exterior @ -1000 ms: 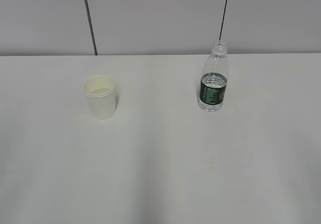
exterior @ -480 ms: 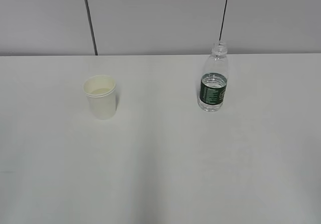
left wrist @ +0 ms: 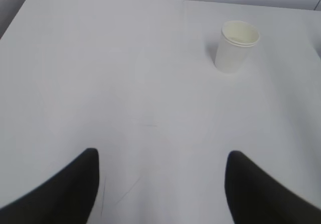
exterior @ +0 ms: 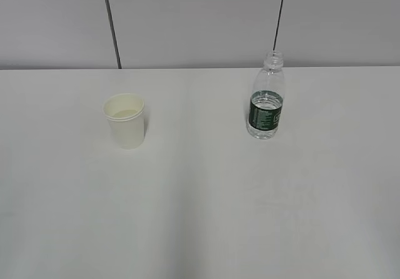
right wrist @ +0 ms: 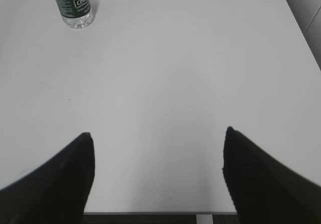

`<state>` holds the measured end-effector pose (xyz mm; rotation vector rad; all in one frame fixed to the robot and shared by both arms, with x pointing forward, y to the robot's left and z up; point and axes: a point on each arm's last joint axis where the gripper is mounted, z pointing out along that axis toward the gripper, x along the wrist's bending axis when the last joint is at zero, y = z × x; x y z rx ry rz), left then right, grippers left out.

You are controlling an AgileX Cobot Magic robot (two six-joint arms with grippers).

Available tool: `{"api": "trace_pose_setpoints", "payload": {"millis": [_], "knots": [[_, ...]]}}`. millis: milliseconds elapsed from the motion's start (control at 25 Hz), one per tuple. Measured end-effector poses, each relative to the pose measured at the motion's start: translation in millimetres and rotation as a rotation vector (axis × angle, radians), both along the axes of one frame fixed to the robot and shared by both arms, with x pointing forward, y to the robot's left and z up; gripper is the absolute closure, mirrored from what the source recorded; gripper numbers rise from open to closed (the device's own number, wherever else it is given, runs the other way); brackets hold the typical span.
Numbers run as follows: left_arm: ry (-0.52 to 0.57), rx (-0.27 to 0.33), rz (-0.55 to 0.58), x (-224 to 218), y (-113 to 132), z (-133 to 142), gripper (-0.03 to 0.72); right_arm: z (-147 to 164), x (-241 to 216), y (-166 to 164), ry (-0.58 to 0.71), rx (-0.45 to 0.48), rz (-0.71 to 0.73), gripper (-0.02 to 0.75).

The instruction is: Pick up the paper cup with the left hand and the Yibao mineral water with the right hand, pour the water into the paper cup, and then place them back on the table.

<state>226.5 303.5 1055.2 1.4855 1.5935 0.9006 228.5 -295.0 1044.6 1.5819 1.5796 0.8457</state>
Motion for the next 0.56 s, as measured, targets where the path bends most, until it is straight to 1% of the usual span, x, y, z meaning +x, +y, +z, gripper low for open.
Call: {"api": "trace_pose_setpoints", "payload": {"millis": [560], "knots": [[0.001, 0.0, 0.0, 0.0, 0.0, -0.1, 0.21, 0.0, 0.0, 0.0, 0.0, 0.0, 0.0, 0.151]]}}
